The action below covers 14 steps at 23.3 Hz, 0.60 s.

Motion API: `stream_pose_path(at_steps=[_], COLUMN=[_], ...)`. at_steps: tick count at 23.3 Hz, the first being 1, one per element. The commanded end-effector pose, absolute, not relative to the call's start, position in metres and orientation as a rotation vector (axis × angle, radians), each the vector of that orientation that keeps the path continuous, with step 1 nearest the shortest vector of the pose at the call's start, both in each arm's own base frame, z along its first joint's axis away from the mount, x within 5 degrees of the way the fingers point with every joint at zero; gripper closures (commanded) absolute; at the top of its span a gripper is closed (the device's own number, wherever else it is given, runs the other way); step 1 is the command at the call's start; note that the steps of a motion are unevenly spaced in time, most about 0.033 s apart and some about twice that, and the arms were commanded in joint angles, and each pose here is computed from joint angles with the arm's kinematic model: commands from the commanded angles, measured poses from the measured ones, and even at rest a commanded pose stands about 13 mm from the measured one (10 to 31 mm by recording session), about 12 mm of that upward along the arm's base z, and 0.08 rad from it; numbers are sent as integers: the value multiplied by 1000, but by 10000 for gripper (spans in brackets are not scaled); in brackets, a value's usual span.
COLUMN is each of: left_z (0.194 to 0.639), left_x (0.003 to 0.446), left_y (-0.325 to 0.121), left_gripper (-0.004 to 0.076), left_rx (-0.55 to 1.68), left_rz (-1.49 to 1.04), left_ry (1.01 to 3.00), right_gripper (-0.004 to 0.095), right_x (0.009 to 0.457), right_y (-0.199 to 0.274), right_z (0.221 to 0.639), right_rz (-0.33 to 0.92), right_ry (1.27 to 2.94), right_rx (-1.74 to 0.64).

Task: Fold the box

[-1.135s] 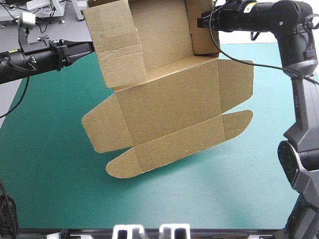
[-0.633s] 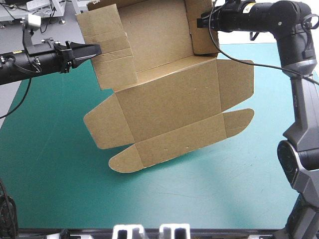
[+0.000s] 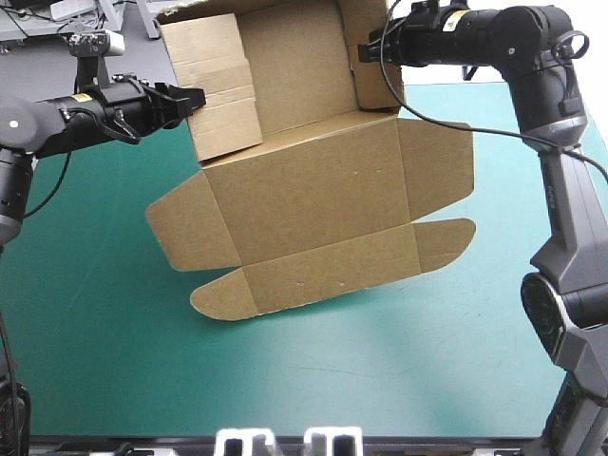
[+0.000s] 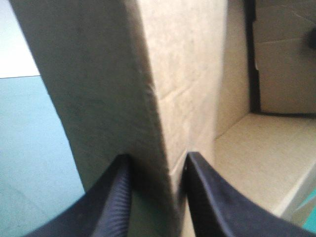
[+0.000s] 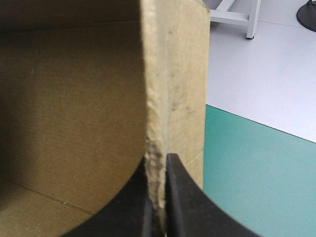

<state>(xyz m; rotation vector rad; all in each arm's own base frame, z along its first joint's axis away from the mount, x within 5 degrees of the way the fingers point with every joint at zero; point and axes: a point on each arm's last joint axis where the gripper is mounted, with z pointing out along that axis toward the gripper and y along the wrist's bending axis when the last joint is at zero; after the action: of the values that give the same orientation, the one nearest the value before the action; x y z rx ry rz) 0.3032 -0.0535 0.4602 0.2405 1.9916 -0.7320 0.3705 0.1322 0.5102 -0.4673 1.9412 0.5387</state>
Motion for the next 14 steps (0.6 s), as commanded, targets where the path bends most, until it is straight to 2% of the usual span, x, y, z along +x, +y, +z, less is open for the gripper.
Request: stream_pose_path(at_steps=[1, 2, 5, 8, 11, 14], left_z=[487, 487, 483, 485, 491, 491], left_x=[293, 296, 300, 293, 283, 276], left_y=[-58, -57, -58, -68, -78, -86], left_gripper=[640, 737, 734, 734, 734, 734], left_rx=[171, 157, 132, 136, 188, 238], left_rz=[-783, -769, -792, -848, -841, -748], left_ry=[1848, 1837, 1858, 1865, 1858, 1936], right_gripper=[917, 917, 916, 916, 913, 911], right_x=[335, 333, 326, 321, 314, 313], right_y=[141, 141, 137, 128, 131, 137], right_z=[545, 545, 543, 536, 540, 537], right_rz=[692, 698, 661, 571, 610, 627], right_ry=[1822, 1837, 1900, 2028, 2025, 2040], right_rx=[-479, -480, -488, -461, -439, -447])
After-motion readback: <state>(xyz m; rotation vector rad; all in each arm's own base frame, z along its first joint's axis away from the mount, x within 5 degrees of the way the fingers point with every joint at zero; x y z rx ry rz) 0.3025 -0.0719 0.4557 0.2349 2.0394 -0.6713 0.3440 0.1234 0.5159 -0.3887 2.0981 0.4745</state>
